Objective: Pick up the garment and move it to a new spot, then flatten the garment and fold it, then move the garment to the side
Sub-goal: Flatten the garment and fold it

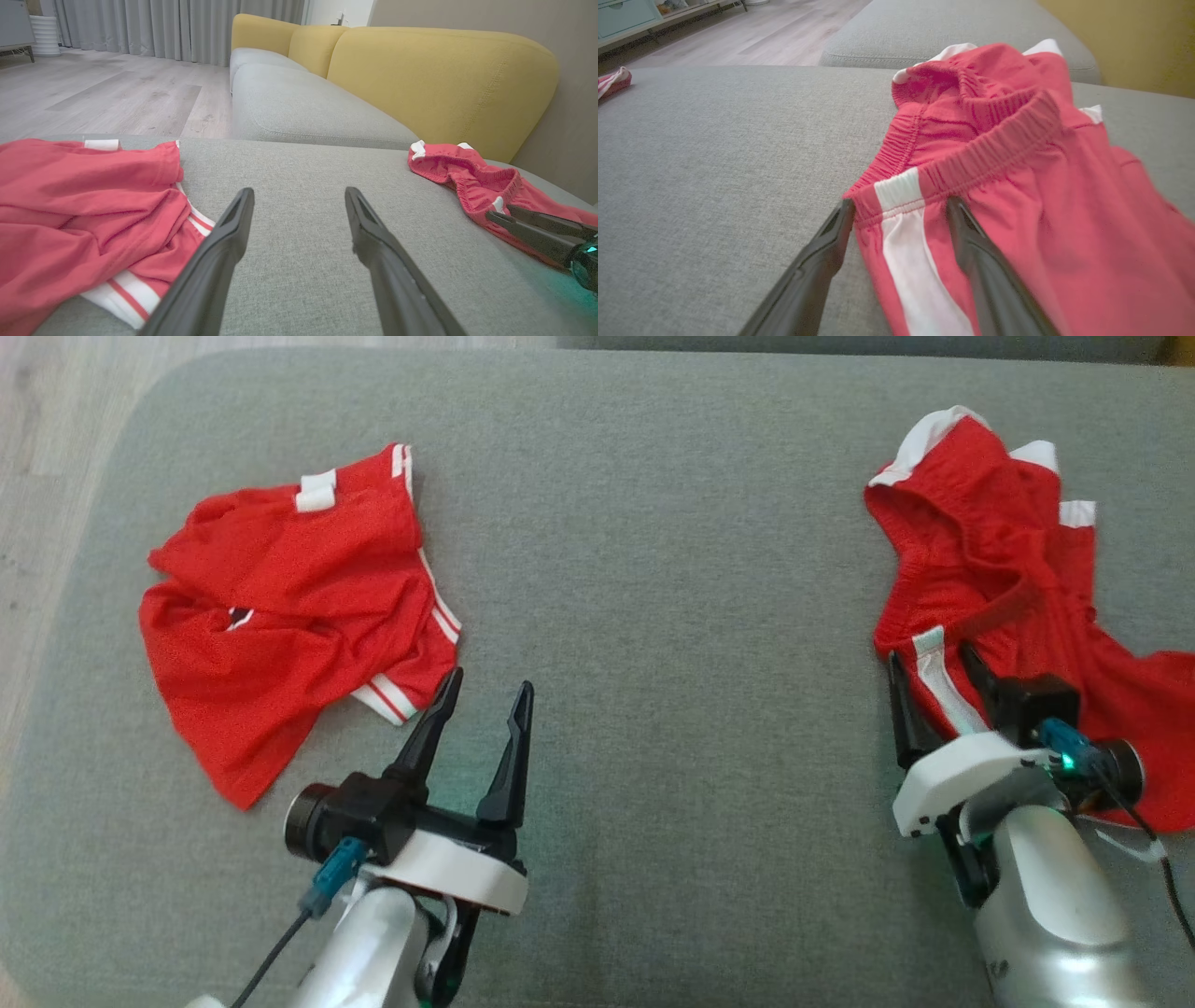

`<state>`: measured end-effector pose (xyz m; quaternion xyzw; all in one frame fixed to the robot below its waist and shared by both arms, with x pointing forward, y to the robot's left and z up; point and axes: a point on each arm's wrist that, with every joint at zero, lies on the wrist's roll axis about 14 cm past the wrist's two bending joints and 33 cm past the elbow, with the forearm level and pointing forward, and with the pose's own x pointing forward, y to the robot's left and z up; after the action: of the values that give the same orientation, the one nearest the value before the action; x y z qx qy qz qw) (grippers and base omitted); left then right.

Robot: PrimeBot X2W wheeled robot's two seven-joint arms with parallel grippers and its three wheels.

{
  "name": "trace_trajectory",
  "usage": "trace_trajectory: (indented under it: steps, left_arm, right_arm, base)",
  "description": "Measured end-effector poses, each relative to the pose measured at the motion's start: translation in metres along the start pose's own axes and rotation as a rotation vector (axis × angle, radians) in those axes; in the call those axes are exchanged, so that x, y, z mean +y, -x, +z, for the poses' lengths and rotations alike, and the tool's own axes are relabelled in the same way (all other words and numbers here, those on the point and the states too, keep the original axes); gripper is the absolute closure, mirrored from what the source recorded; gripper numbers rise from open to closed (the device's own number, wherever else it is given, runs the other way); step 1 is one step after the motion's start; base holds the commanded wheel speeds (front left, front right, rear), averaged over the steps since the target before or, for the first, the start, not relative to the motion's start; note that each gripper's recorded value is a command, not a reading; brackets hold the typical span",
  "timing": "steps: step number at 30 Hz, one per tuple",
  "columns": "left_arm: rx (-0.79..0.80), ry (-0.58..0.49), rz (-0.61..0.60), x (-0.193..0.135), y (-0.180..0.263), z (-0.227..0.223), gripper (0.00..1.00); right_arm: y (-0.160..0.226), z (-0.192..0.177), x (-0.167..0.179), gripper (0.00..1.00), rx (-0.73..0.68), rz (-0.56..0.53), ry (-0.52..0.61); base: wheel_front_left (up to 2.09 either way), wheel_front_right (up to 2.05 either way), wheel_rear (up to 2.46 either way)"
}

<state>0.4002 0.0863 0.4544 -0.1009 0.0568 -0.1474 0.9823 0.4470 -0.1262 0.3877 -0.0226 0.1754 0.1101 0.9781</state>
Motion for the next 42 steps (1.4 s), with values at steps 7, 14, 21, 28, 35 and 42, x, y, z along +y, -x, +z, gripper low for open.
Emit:
trace_trajectory:
  steps: [7, 14, 21, 28, 35, 42]
  left_arm:
    - [-0.003, -0.002, 0.005, 0.004, -0.004, 0.002, 0.0]
    - [-0.006, -0.009, -0.006, -0.001, -0.002, 0.004, 0.0]
    - [-0.031, -0.017, -0.021, -0.008, 0.003, 0.013, 0.0]
    - [-0.058, -0.025, -0.015, -0.009, 0.012, 0.022, 0.0]
    - [-0.054, -0.019, 0.003, -0.007, 0.017, 0.02, 0.0]
    - [-0.073, -0.024, -0.043, -0.022, 0.01, 0.026, 0.0]
  right_arm:
    - [-0.015, -0.005, 0.021, 1.0, 0.03, 0.067, 0.027]
    - [-0.01, 0.007, 0.06, 1.0, -0.026, 0.194, 0.074]
    - [0.013, 0.023, 0.123, 1.0, -0.095, 0.392, 0.127]
    - [0.05, -0.003, 0.175, 1.0, -0.027, 0.564, 0.151]
    - [0.046, 0.014, 0.158, 0.0, -0.074, 0.501, 0.117]
    - [0.046, 0.039, 0.074, 0.0, -0.176, 0.221, -0.038]
  base:
    - [0.0, 0.0, 0.0]
    - [0.0, 0.0, 0.0]
    - [0.0, 0.0, 0.0]
    - [0.0, 0.0, 0.0]
    - [0.0, 0.0, 0.0]
    - [0.0, 0.0, 0.0]
